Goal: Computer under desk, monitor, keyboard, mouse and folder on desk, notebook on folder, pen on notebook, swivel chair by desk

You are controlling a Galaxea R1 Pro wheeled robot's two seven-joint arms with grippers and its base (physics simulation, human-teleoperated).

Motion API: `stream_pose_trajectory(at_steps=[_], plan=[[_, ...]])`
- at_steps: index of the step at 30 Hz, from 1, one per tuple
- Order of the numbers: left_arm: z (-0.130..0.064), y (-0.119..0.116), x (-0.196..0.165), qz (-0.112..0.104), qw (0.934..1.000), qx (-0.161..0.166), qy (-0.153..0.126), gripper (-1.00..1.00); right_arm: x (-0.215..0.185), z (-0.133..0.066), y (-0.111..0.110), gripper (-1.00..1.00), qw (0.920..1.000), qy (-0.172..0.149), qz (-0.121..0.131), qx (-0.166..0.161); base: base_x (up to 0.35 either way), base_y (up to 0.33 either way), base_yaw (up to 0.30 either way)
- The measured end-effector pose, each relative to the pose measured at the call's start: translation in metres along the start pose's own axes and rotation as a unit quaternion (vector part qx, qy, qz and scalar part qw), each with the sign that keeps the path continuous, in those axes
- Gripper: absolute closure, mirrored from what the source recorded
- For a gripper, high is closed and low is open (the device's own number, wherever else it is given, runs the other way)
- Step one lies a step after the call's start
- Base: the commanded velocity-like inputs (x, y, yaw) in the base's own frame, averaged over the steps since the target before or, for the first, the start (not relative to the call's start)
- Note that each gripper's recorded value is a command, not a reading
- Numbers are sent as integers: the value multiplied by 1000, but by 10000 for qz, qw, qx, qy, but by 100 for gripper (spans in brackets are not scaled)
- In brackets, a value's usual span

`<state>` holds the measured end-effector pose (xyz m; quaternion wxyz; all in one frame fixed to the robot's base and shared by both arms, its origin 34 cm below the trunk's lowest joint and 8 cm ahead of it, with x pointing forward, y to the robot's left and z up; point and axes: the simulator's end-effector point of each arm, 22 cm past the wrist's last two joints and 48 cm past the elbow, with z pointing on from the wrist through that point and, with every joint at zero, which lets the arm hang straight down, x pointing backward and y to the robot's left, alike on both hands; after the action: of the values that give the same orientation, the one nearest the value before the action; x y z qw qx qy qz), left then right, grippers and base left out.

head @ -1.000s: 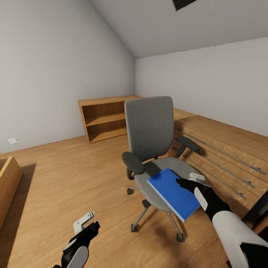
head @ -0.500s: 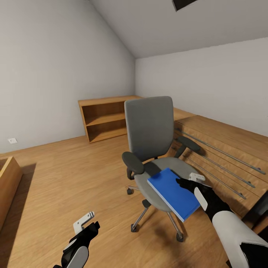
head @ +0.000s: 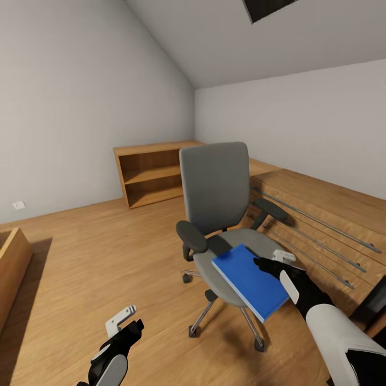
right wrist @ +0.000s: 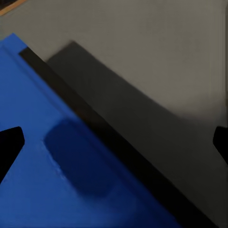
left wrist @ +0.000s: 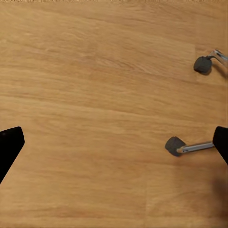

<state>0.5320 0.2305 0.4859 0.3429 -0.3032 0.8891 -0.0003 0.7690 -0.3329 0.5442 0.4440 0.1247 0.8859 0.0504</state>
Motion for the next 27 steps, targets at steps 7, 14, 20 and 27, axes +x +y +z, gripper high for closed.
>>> stream_pose_trajectory(at_steps=[7,14,20,27], plan=[[-2,-2,-3,-12,10000,30,-37,-100,-15,-6,3,-100,9999,-131,-5,-34,0,0,0],[-5,-3,-7,-27,9999,58,-85,-100,-30,-12,7,-100,9996,-267,-15,-73,0,0,0],[-8,-5,-10,-36,9999,84,-122,-100,-37,-16,9,-100,9994,-333,-16,-92,0,0,0],[-10,-6,-14,-50,9998,111,-167,-100,-51,-24,15,-100,9990,-428,-21,-149,0,0,0]])
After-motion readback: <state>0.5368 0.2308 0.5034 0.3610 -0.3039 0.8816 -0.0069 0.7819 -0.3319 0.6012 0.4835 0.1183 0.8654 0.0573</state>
